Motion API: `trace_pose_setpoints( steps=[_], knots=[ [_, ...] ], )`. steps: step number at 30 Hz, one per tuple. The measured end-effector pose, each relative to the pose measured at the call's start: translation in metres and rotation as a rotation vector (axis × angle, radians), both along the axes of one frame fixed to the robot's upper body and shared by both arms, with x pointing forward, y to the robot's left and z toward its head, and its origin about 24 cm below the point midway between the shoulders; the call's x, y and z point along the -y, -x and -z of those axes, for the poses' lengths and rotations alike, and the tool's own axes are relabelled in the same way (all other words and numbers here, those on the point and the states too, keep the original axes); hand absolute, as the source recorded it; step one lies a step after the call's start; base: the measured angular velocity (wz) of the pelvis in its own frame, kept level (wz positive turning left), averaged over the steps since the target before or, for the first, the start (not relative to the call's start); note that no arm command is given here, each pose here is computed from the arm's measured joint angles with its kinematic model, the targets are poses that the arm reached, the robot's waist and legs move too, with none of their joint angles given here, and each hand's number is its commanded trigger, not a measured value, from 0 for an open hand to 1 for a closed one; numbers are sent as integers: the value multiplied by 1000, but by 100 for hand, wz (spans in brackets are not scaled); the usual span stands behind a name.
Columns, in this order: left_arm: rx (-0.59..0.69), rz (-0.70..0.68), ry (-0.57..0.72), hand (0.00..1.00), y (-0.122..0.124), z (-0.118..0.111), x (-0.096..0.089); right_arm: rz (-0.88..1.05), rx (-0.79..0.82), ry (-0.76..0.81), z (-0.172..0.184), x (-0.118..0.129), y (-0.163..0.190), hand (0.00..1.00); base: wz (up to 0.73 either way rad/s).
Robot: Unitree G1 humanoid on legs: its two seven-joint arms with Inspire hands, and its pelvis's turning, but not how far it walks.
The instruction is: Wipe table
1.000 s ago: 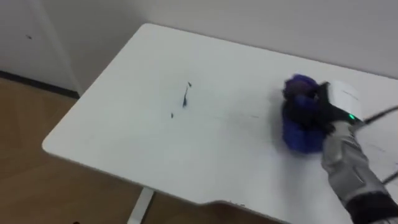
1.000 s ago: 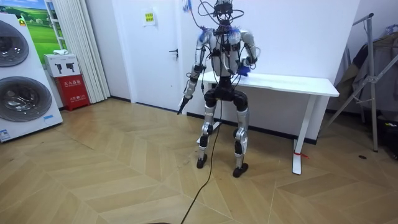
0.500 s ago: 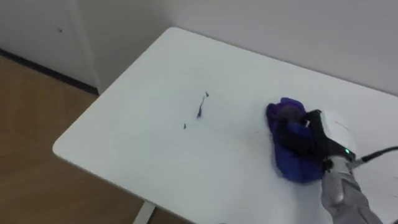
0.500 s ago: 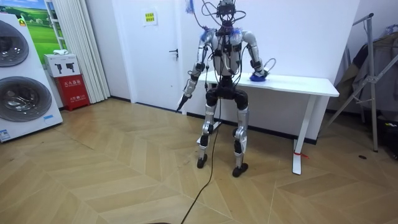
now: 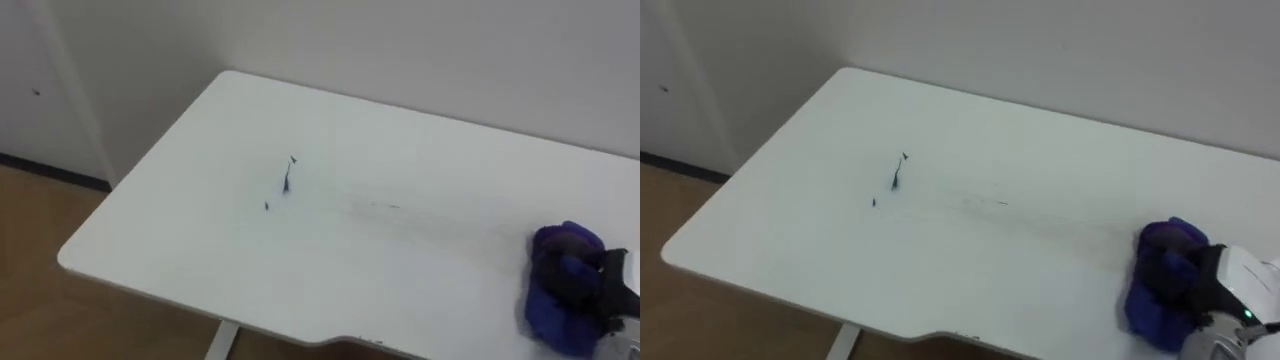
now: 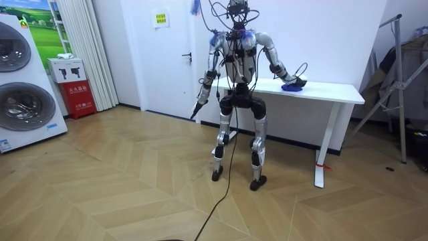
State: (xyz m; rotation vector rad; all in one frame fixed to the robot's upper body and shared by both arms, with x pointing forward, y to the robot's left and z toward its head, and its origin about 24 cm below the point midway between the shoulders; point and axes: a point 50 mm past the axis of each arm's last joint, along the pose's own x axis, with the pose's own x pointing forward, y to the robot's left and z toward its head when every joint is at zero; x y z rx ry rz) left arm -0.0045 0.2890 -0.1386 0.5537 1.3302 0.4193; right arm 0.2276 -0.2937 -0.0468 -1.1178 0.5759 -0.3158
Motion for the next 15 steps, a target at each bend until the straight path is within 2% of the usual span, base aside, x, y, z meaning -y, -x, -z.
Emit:
trace_pose_setpoints(
  steps=[1, 3, 6, 9, 11, 13, 15],
  knots=[
    [-2, 2, 5, 0, -1, 1, 2, -45, 9, 8, -5, -10, -12, 100, -44],
    [-7, -1, 17, 0, -5, 3, 4, -275, 66, 38, -31, -62, -61, 100, -20],
    [-5, 8, 49, 0, -13, 6, 9, -434, 171, 33, -70, -99, -99, 100, 20],
    [-61, -12, 51, 0, 3, 6, 8, -456, 211, 50, -83, -104, -109, 100, 42],
    [-102, -26, 67, 0, 15, 6, 9, -443, 192, 61, -76, -97, -103, 100, 43],
    [-108, -29, 68, 0, 16, 5, 7, -390, 146, 41, -55, -82, -87, 100, 32],
    [-94, -22, 69, 0, 15, 4, 4, -263, 20, -5, -12, -49, -45, 100, 14]
  ],
)
